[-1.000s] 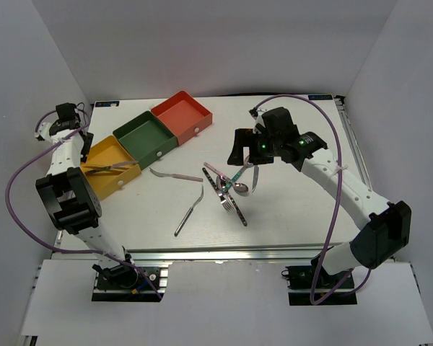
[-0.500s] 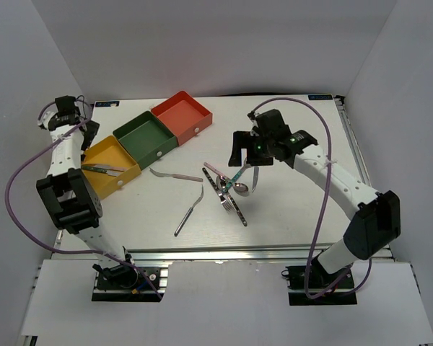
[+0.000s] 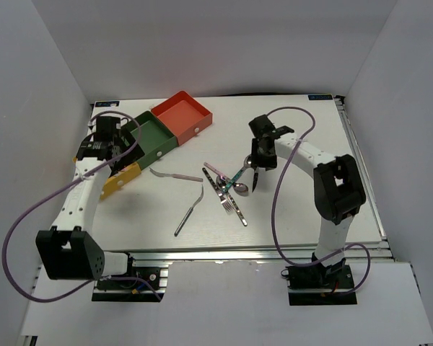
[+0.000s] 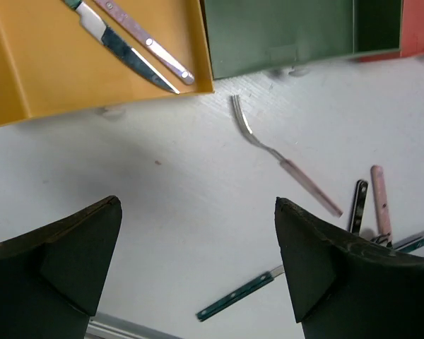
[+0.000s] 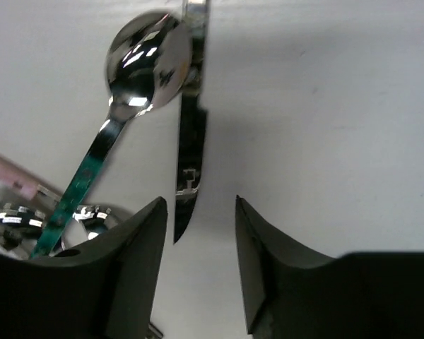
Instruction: Sort the eating utensils into containers
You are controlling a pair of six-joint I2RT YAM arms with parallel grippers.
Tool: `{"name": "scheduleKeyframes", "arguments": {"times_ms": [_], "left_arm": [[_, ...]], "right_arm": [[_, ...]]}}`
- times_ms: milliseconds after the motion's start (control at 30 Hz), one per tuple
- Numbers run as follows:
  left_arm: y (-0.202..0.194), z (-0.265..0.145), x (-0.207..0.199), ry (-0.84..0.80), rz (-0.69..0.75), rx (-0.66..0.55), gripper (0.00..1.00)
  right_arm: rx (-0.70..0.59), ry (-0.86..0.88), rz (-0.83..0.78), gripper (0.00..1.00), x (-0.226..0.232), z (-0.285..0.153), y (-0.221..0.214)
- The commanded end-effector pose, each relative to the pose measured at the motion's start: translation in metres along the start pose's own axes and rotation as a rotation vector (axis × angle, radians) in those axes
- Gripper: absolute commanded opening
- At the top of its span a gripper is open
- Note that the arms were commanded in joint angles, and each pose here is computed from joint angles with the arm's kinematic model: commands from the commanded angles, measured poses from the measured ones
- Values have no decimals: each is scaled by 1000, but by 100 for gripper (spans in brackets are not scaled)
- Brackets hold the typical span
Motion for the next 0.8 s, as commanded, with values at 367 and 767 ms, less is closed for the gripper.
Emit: {"name": "scheduleKeyframes", "arguments": {"times_ms": [367, 767], "left_arm": [[-17, -21, 31, 29, 137, 63, 98], [-18, -11, 27, 39, 143, 91, 98]], "right_arm": [[-46, 80, -19, 39, -20, 61, 44], [31, 28, -5, 38, -20, 91, 41]]}}
Point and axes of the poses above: each gripper's point midway between its finger pads, its own z axis out along the fingers, its own x axis along the line the jaws close on, y = z × x, the point moved 10 cm from there along -z, back along the fingers, and after that the axes turned 14 degrees about -z, right-handed, at the moved point
